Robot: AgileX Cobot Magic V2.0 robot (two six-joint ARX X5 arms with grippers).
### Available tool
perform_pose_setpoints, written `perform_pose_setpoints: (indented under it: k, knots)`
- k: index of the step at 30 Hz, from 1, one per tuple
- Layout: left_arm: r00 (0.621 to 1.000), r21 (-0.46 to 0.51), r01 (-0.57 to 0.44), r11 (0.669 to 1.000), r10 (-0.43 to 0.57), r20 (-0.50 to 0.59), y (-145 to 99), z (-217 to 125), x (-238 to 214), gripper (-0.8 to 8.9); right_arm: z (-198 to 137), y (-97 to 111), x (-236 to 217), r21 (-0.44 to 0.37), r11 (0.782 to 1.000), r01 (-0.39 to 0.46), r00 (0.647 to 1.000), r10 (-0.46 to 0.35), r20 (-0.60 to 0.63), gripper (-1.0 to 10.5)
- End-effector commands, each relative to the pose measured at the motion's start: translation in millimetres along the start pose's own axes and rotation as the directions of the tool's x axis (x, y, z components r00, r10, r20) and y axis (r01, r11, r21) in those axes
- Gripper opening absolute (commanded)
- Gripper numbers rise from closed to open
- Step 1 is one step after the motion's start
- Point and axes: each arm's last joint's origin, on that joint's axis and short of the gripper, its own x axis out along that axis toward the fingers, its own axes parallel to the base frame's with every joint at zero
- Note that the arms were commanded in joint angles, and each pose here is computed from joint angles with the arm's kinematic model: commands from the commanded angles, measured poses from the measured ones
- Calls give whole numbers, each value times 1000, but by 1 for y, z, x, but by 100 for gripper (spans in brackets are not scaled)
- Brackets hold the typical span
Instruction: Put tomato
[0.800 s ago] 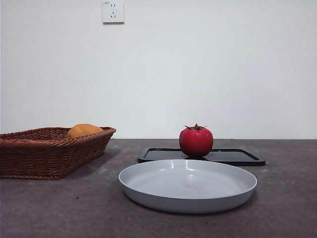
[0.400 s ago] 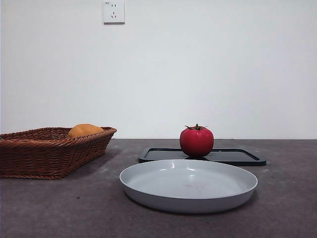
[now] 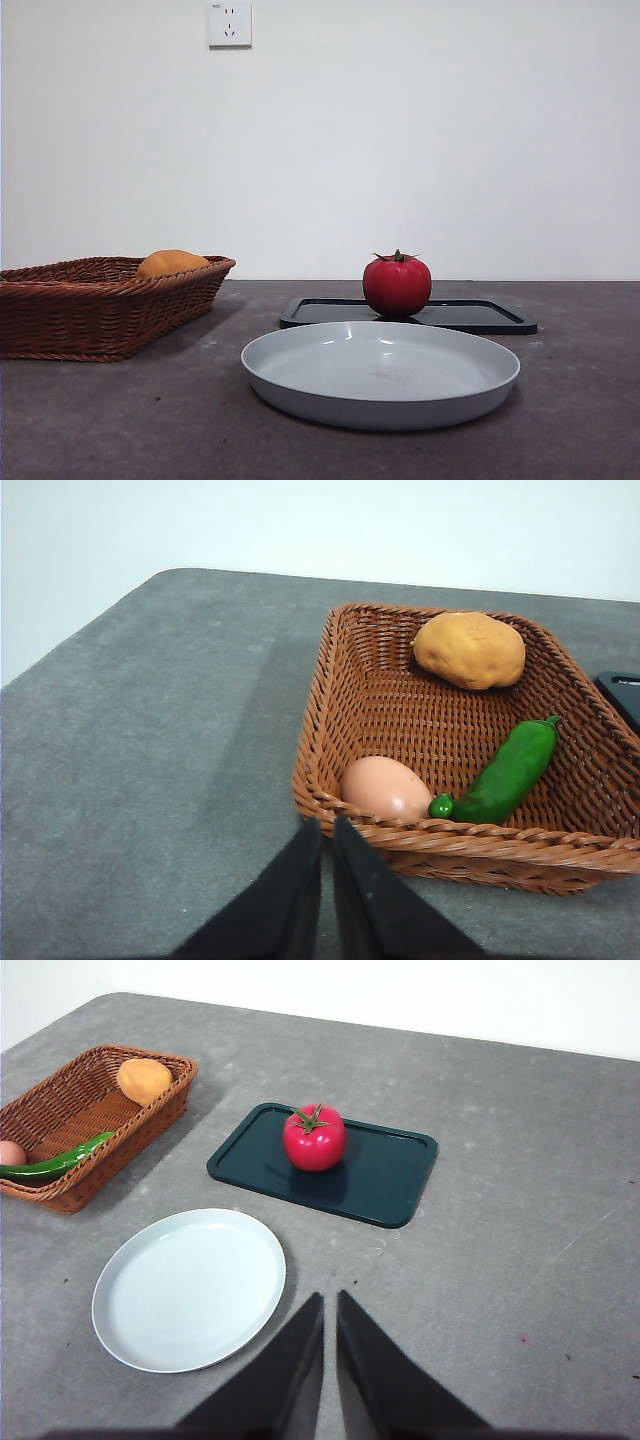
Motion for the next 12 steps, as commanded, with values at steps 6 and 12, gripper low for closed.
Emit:
perform_pose_setpoints:
  k: [6, 12]
  knots:
    - [1000, 19, 2, 1000, -2, -23, 0, -7, 2, 19, -6, -5, 13, -93, 984, 152, 986, -145, 83, 14]
    - [1000, 19, 2, 1000, -2, -23, 0, -7, 2, 19, -45, -23, 51, -15, 937, 348, 885, -323, 335, 14]
